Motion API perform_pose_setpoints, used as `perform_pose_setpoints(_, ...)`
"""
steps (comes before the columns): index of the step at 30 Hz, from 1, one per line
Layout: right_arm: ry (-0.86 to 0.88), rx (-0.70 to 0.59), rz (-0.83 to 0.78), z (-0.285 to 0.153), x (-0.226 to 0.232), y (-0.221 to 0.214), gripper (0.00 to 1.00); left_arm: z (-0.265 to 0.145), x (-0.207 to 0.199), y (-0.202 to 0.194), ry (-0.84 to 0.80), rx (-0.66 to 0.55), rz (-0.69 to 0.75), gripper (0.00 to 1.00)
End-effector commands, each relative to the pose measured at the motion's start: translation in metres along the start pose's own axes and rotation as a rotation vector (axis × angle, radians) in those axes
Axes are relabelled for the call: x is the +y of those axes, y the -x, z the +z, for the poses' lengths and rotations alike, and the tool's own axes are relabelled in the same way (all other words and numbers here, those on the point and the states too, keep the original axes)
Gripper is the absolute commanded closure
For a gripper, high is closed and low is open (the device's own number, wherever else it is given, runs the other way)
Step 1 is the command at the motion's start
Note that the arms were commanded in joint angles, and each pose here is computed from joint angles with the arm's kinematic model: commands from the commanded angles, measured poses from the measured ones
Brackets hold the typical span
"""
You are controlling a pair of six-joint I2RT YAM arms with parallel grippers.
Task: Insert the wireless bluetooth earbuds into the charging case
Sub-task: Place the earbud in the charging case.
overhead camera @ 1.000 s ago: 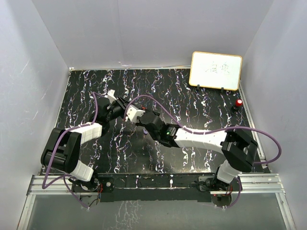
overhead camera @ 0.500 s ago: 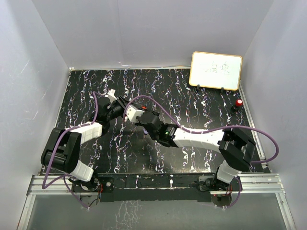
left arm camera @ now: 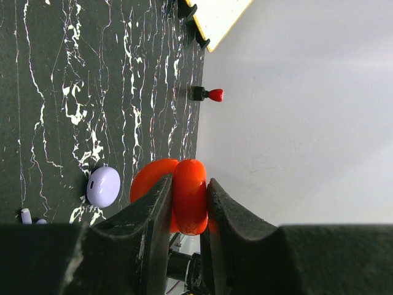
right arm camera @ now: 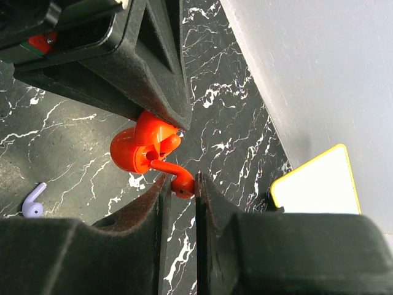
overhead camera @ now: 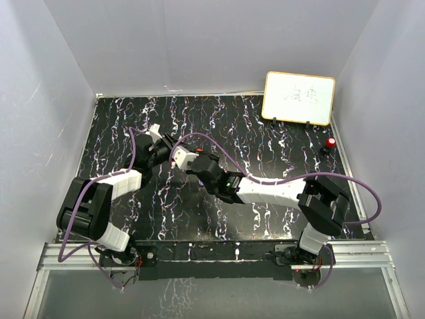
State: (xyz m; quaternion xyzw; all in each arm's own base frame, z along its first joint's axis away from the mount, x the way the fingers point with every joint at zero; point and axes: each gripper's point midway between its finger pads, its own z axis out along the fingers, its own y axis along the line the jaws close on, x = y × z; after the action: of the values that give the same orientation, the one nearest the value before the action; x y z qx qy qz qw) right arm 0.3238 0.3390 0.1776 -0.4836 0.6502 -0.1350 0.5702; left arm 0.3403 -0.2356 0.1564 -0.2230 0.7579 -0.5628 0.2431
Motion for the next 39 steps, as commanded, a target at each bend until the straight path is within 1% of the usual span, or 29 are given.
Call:
perform_pose_setpoints(1,-0.062,-0.065,0.058,0.0005,-0.0191,0.0273,0.95,-0.0017,-0.0234,-0.0006,-0.049,0.008,0.027,1.00)
perform_pose_setpoints(39,-0.071,-0.049,0.008,0.0040,-0.0167,0.0239,0.96,-0.0012,-0.0321,-0.0001,-0.059,0.010,0.035,1.00)
